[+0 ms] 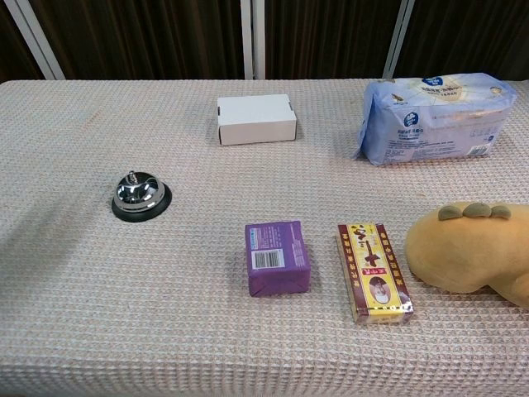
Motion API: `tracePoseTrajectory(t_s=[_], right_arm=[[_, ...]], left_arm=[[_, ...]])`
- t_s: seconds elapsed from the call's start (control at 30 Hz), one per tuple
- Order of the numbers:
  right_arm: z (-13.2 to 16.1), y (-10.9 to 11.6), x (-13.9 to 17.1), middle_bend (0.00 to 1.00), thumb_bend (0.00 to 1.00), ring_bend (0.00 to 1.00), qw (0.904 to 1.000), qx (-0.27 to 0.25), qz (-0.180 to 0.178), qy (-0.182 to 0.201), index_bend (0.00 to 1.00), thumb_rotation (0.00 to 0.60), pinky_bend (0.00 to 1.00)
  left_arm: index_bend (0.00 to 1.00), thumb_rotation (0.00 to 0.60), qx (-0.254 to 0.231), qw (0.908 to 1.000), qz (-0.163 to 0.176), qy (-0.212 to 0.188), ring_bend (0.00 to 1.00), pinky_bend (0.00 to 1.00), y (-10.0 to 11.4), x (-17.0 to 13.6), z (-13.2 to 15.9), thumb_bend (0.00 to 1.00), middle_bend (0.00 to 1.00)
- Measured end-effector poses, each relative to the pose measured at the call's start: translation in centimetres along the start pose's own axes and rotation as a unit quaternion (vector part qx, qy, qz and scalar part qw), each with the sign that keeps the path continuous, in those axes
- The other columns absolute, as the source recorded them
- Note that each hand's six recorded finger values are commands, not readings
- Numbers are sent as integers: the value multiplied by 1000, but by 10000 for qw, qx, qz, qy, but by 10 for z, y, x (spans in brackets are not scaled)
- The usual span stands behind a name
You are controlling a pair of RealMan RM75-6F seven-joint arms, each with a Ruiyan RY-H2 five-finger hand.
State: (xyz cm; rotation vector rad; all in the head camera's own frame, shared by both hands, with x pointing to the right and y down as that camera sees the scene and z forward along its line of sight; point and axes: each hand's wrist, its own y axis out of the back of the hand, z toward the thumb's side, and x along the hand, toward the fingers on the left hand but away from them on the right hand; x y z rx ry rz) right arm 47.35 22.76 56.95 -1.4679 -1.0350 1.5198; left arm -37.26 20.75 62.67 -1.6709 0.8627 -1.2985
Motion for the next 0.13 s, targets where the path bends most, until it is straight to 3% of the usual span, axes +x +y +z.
tracePoseTrajectory(t_s=[0.13], right_arm=[[3,-3,-1,0,183,0,10000,32,-7,8,0,600,0]], left_arm=[[54,87,46,9992,-70,382,17,166,1,-28,-23,10,0]])
